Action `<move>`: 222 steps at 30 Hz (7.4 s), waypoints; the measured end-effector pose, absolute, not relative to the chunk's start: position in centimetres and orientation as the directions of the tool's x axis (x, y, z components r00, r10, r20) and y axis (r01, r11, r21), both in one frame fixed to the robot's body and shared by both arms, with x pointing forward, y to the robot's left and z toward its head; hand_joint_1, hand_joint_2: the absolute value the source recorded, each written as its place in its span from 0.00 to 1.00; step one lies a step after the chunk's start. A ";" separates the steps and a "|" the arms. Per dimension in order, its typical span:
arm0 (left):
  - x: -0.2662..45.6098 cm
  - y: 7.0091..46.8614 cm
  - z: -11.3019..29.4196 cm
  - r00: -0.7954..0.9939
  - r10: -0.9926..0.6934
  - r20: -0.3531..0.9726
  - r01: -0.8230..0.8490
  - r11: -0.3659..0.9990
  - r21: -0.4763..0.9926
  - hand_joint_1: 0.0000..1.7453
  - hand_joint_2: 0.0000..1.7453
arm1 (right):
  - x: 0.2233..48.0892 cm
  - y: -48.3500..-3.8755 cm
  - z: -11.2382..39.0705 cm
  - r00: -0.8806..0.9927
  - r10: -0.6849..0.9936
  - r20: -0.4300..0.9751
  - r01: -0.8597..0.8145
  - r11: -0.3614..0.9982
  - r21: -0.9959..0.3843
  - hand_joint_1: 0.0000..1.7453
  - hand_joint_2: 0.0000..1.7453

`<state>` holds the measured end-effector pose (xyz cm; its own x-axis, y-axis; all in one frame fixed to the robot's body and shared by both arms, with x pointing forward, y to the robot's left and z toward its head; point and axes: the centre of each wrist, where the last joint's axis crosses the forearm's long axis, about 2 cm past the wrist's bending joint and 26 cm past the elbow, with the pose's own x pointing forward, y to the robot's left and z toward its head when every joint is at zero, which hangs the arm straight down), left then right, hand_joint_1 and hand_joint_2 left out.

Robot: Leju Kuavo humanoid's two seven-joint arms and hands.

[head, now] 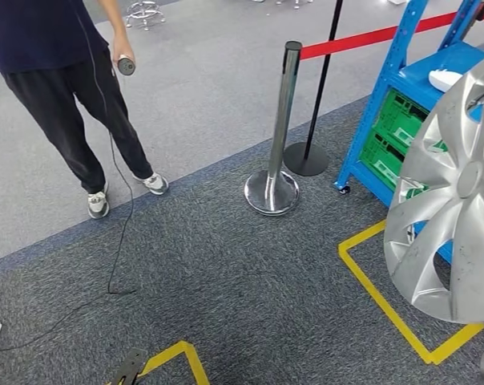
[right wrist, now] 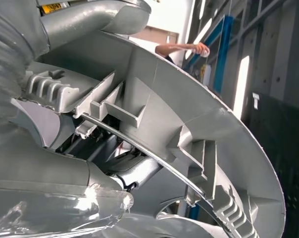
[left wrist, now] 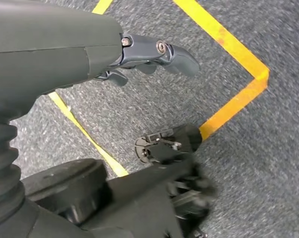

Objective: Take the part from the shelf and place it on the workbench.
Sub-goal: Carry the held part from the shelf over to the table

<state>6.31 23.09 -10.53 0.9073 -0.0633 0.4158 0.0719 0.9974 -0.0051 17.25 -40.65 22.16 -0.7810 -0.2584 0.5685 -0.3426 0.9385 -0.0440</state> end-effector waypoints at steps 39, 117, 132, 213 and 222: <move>5.6 25.1 -10.8 0.943 0.019 0.332 -0.067 0.989 0.134 0.00 1.00 | 20.2 -38.6 20.2 -0.726 -0.331 0.603 -0.415 0.910 -0.001 1.00 1.00; 5.0 25.0 -10.9 0.885 -0.184 0.428 0.141 0.981 0.131 0.00 1.00 | 18.9 -38.4 19.7 -0.715 -0.315 0.625 -0.410 0.912 -0.009 1.00 1.00; 5.6 24.8 -10.8 0.884 -0.198 0.424 0.160 0.979 0.123 0.00 1.00 | 19.2 -38.4 20.0 -0.717 -0.323 0.618 -0.417 0.909 -0.009 1.00 1.00; 6.1 25.9 -10.8 0.860 -0.239 0.450 0.222 0.971 0.091 0.00 1.00 | 17.9 -38.2 19.6 -0.749 -0.204 0.630 -0.304 0.951 -0.053 1.00 1.00; 6.1 25.9 -10.8 0.861 -0.238 0.450 0.223 0.971 0.087 0.00 1.00 | 18.0 -38.2 19.6 -0.750 -0.206 0.629 -0.306 0.951 -0.053 1.00 1.00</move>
<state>6.06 25.87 -10.82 0.8609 -0.2379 0.4497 0.2228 0.9710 0.0871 18.00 -38.20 19.58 -0.7498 -0.2062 0.6287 -0.3059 0.9506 -0.0530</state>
